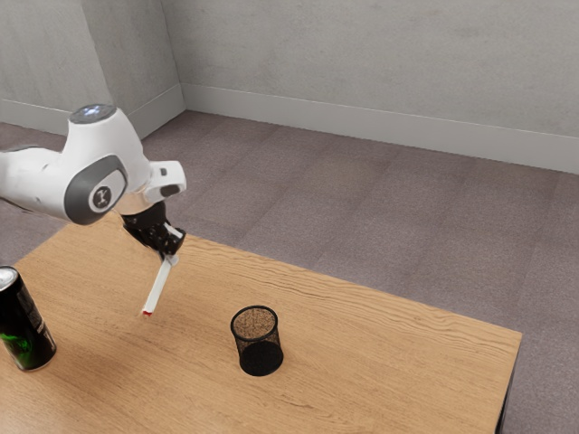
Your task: Put the marker into the pen holder.
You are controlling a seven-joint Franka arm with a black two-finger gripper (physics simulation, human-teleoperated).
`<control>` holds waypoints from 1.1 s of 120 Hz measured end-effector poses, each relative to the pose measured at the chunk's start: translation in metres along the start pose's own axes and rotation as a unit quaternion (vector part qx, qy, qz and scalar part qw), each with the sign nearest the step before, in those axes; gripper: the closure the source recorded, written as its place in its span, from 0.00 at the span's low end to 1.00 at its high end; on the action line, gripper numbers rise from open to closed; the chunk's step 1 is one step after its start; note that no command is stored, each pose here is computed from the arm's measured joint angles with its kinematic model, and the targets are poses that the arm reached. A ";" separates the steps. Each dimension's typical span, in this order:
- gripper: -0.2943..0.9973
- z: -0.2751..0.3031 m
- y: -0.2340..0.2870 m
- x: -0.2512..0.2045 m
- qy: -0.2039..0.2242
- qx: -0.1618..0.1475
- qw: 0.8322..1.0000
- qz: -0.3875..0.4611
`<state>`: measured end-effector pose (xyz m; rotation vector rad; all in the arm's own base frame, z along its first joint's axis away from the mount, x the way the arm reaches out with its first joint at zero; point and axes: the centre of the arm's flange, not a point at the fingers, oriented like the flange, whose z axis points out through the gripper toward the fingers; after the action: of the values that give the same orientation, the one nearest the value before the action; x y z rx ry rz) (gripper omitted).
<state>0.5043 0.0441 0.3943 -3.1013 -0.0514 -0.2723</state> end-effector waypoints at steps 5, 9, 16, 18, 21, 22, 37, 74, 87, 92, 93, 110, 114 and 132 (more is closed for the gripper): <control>0.83 -0.017 0.016 0.004 0.014 -0.005 1.000 0.015; 0.83 -0.025 0.031 0.006 0.021 -0.008 0.999 0.028; 0.84 -0.037 0.053 0.011 0.031 -0.014 0.998 0.045; 0.84 -0.040 0.059 0.013 0.034 -0.016 0.998 0.050; 0.84 -0.045 0.070 0.016 0.039 -0.019 0.997 0.058; 0.84 -0.047 0.073 0.017 0.040 -0.020 0.997 0.060; 0.84 -0.054 0.119 0.030 0.046 -0.035 0.995 0.083; 0.84 -0.032 0.211 0.041 0.027 -0.064 0.990 0.119; 0.84 -0.025 0.219 0.034 0.017 -0.067 0.990 0.121; 0.84 -0.022 0.216 0.034 0.014 -0.067 0.991 0.116; 0.84 -0.022 0.214 0.034 0.013 -0.067 0.991 0.115; 0.84 0.003 0.177 0.033 -0.010 -0.056 0.995 0.080; 0.84 0.014 0.166 0.030 -0.021 -0.052 0.996 0.071; 0.63 0.036 0.154 0.015 -0.050 -0.052 0.996 0.060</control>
<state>0.5307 -0.1079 0.3575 -3.2028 0.1521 -0.1183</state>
